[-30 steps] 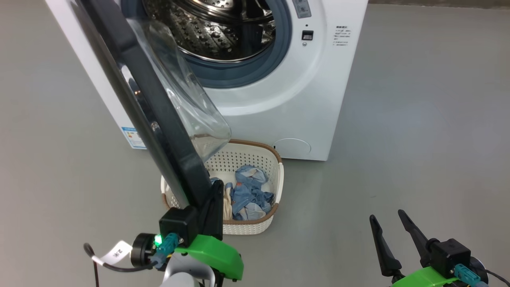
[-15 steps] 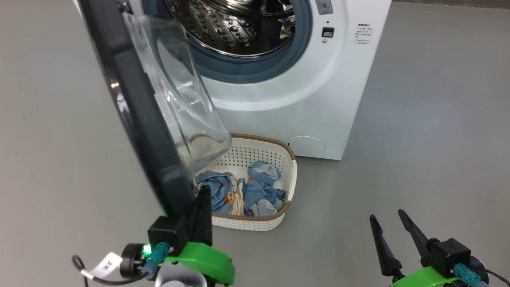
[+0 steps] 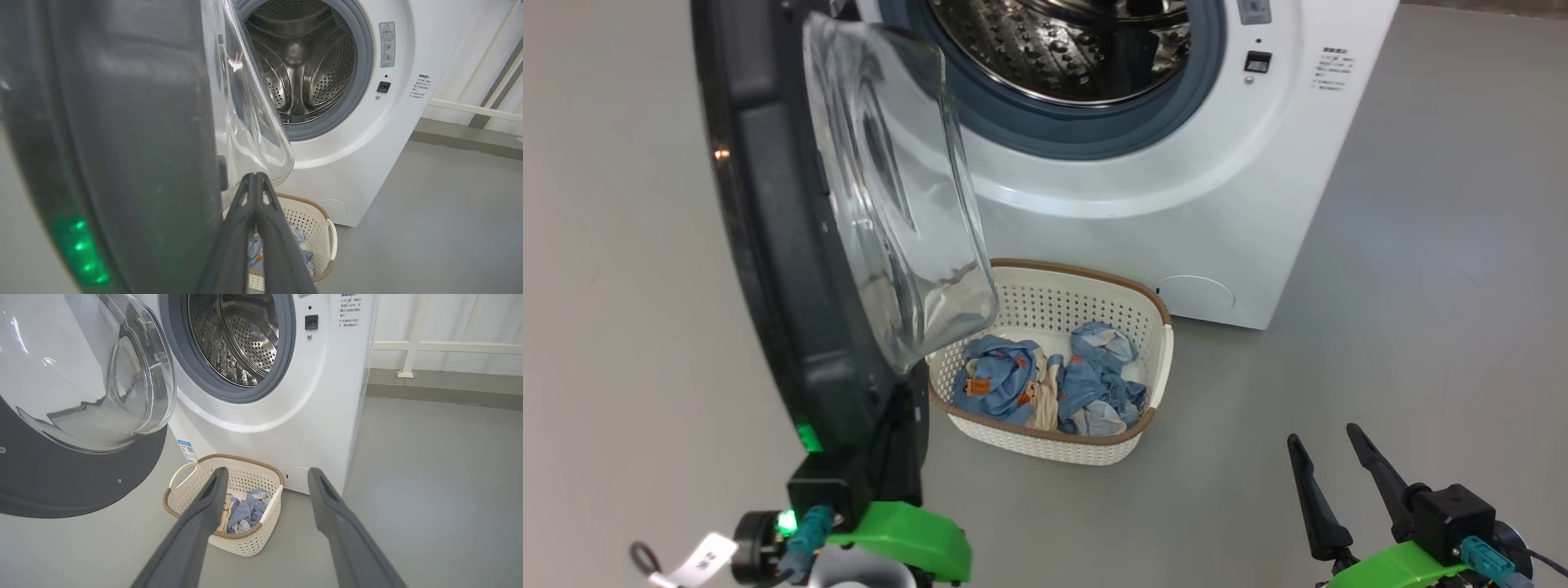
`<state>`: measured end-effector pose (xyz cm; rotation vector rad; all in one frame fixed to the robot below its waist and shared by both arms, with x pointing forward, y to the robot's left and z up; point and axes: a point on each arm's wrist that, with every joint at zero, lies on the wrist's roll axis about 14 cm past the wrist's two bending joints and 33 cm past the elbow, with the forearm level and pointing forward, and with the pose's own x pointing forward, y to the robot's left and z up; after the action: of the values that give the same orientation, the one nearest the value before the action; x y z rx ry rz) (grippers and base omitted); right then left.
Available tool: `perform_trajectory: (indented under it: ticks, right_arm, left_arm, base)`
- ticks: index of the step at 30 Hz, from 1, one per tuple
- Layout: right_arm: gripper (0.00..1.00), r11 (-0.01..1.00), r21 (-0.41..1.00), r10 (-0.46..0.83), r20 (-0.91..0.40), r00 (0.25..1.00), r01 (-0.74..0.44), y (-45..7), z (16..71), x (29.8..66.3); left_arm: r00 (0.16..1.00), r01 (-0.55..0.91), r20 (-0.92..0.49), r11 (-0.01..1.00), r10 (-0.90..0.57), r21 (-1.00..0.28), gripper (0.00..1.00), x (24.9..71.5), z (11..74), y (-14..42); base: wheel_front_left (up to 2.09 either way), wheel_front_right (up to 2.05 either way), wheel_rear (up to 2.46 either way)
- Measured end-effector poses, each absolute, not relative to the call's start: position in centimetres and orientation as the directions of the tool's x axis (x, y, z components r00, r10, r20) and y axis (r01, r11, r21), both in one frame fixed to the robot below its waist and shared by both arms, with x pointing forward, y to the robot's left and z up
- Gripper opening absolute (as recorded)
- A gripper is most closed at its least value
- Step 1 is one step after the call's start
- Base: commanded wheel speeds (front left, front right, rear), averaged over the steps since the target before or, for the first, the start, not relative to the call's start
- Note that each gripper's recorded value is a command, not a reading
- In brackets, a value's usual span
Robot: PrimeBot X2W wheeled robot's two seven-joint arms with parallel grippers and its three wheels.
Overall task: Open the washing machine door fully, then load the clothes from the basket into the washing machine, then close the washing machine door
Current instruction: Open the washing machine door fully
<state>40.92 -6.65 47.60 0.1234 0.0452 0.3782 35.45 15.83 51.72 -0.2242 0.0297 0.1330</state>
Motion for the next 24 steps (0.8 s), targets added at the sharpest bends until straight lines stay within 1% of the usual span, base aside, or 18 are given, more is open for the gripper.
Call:
perform_trajectory:
  ticks: [9, 12, 24]
  right_arm:
    - [1.0, 0.909, 0.128, 0.401, -0.015, 0.916, -0.396, -5.4, 47.8, 41.7]
    - [1.0, 0.909, 0.129, 0.402, -0.017, 0.916, -0.396, -5.3, 47.6, 41.9]
    - [1.0, 0.913, 0.12, 0.396, -0.028, 0.918, -0.39, -5.6, 47.3, 42.4]
  left_arm:
    - [0.962, -0.274, -0.048, 0.945, 0.27, -0.177, 0.0, 34.6, 51.5, 20.5]
    - [0.944, -0.33, -0.054, 0.929, 0.326, -0.166, 0.0, 34.1, 51.2, 22.4]
    - [0.879, -0.475, -0.031, 0.872, 0.475, -0.118, 0.0, 33.7, 51.7, 28.9]
  base:
    - [0.0, 0.0, 0.0]
    - [0.0, 0.0, 0.0]
    - [0.0, 0.0, 0.0]
